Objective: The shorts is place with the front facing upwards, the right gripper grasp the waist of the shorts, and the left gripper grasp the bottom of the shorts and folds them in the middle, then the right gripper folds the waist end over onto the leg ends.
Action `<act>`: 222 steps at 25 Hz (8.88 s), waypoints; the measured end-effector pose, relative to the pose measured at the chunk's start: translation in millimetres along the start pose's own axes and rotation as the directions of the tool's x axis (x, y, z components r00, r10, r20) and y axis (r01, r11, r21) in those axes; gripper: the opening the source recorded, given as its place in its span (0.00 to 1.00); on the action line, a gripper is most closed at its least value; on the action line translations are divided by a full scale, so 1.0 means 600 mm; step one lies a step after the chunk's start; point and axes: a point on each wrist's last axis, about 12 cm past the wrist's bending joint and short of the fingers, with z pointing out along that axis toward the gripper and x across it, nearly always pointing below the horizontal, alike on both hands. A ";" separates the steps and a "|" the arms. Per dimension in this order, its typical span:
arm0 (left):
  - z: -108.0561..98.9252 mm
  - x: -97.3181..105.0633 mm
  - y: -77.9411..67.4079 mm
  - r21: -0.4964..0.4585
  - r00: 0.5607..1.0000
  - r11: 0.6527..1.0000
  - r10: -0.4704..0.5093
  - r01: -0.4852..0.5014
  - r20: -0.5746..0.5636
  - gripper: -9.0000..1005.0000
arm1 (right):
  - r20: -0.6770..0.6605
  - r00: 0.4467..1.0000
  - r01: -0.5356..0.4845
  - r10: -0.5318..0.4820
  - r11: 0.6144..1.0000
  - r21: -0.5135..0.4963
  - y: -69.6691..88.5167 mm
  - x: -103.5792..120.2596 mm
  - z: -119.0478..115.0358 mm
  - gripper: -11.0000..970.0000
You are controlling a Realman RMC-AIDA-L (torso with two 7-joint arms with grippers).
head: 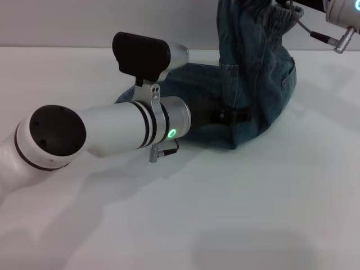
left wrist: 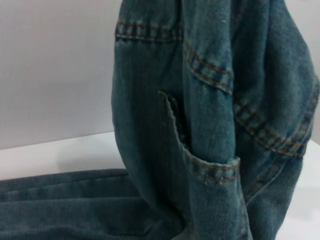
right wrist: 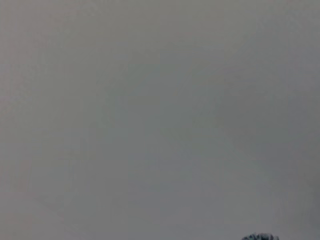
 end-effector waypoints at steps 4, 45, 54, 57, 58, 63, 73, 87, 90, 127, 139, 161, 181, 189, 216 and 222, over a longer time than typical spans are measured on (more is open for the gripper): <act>0.000 0.000 -0.002 0.005 1.000 1.000 -0.009 0.009 0.000 0.81 | -0.018 1.000 0.014 -0.014 1.000 0.001 0.007 0.002 0.014 0.03; -0.207 0.060 0.198 -0.343 0.930 0.880 -0.239 0.329 0.279 0.80 | -0.121 0.988 0.101 -0.094 0.993 0.054 0.028 0.037 0.093 0.03; -0.208 0.054 0.205 -0.357 0.935 0.881 -0.216 0.311 0.281 0.80 | -0.226 0.962 0.176 -0.157 0.982 0.068 0.045 0.074 0.140 0.03; -0.204 0.049 0.204 -0.353 0.936 0.884 -0.211 0.305 0.280 0.80 | -0.243 0.955 0.196 -0.169 0.976 0.092 0.044 0.081 0.150 0.03; -0.204 0.048 0.204 -0.353 0.937 0.885 -0.209 0.303 0.281 0.80 | -0.247 0.954 0.201 -0.172 0.975 0.096 0.044 0.083 0.153 0.03; -0.199 0.041 0.200 -0.341 0.939 0.893 -0.203 0.294 0.277 0.80 | -0.305 0.929 0.246 -0.211 0.966 0.079 0.062 0.093 0.176 0.03; -0.188 0.035 0.190 -0.332 0.947 0.906 -0.178 0.264 0.268 0.80 | -0.313 0.914 0.312 -0.259 0.941 0.133 0.052 0.092 0.180 0.21; -0.186 0.033 0.187 -0.395 0.951 0.894 -0.096 0.212 0.294 0.80 | -0.060 0.261 0.714 -0.963 0.151 0.684 0.026 0.079 0.085 0.63; -0.183 0.031 0.185 -0.417 0.948 0.886 -0.074 0.205 0.308 0.80 | 0.044 0.033 0.776 -0.998 0.053 0.629 0.038 0.144 0.072 0.63; -0.180 0.045 0.161 -0.523 0.916 0.825 0.016 0.215 0.401 0.80 | -0.070 0.722 0.679 -0.689 0.684 0.268 -0.127 0.382 -0.115 0.01; -0.183 0.050 0.164 -0.529 0.918 0.821 0.012 0.218 0.396 0.80 | -0.096 0.746 0.649 -0.659 0.688 0.323 -0.151 0.344 -0.111 0.01; -0.188 0.051 0.171 -0.537 0.922 0.817 0.019 0.209 0.387 0.80 | -0.086 0.743 0.643 -0.664 0.671 0.370 -0.167 0.287 -0.101 0.02; -0.179 0.049 0.164 -0.530 0.928 0.828 0.035 0.182 0.372 0.80 | -0.131 0.762 0.640 -0.634 0.707 0.301 -0.143 0.338 -0.080 0.03; -0.184 0.057 0.166 -0.534 0.929 0.824 0.026 0.189 0.369 0.80 | -0.140 0.751 0.646 -0.645 0.674 0.359 -0.164 0.314 -0.095 0.03; -0.200 0.099 0.097 -0.551 0.596 0.834 0.433 0.020 0.677 0.80 | 0.296 0.373 0.508 -0.879 0.461 0.728 -0.126 0.305 -0.318 0.03; -0.222 0.143 0.122 -0.468 0.543 0.879 0.436 -0.086 0.718 0.80 | 0.276 0.441 0.477 -0.854 0.483 0.734 -0.149 0.309 -0.350 0.21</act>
